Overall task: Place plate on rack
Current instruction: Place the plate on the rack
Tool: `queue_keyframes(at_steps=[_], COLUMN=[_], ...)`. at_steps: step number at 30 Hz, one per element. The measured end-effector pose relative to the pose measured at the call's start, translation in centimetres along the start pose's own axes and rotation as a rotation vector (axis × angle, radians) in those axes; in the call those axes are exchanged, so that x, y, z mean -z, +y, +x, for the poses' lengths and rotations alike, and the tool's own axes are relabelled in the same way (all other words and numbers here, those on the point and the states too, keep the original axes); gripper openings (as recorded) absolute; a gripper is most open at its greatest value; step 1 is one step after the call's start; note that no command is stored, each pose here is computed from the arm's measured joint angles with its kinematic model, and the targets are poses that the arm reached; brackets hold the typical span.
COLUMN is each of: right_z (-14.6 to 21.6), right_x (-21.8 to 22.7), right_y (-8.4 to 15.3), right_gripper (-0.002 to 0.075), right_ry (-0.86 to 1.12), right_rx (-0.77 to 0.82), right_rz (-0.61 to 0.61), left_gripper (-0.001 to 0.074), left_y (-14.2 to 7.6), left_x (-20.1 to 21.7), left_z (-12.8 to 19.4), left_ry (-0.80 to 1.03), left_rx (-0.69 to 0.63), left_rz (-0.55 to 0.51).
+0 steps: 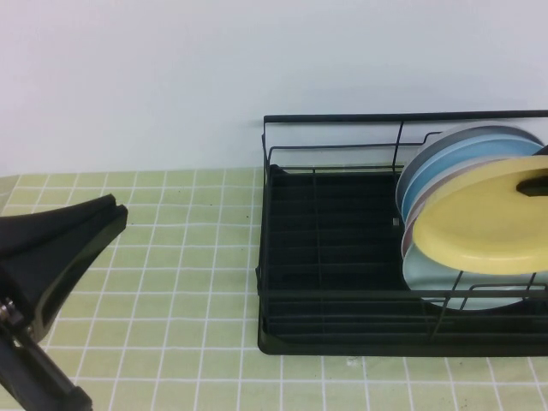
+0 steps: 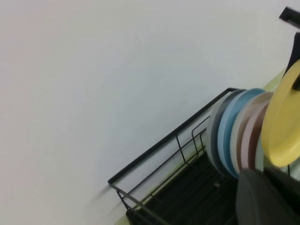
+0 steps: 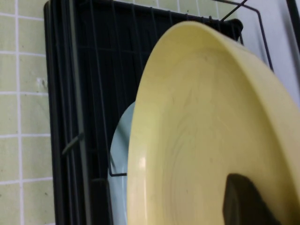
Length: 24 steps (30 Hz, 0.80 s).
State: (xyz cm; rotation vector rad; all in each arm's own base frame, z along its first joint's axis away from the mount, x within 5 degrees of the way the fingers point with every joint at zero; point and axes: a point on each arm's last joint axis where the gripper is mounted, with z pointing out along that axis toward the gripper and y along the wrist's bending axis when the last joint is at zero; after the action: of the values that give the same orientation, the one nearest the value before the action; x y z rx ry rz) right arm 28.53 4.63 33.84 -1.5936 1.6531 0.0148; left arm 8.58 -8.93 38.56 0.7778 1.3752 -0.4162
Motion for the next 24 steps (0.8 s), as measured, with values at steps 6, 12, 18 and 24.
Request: queue_keyframes(at_steps=[6, 12, 18, 24], right_z=[0.9, 1.8, 2.1, 2.2], right_x=[-0.8, -1.9, -2.5, -2.6], right_y=[0.0, 0.0, 0.0, -0.2], right_gripper=[-0.0004, -0.0004, -0.0003, 0.0054], right_ry=[0.045, 0.074, 0.073, 0.069], right_rx=[0.017, 0.010, -0.004, -0.003], right_rz=[-0.029, -0.069, -0.085, -0.072], left_gripper=[0.0000, 0.0000, 0.0000, 0.0000], left_y=[0.1, 0.1, 0.1, 0.1], left_x=[0.0, 0.0, 0.0, 0.0], left_z=[0.1, 0.0, 0.0, 0.1], left_ry=[0.007, 0.005, 0.005, 0.009], left_rx=[-0.028, -0.053, -0.058, -0.058], left_rz=[-0.008, -0.013, -0.014, -0.015])
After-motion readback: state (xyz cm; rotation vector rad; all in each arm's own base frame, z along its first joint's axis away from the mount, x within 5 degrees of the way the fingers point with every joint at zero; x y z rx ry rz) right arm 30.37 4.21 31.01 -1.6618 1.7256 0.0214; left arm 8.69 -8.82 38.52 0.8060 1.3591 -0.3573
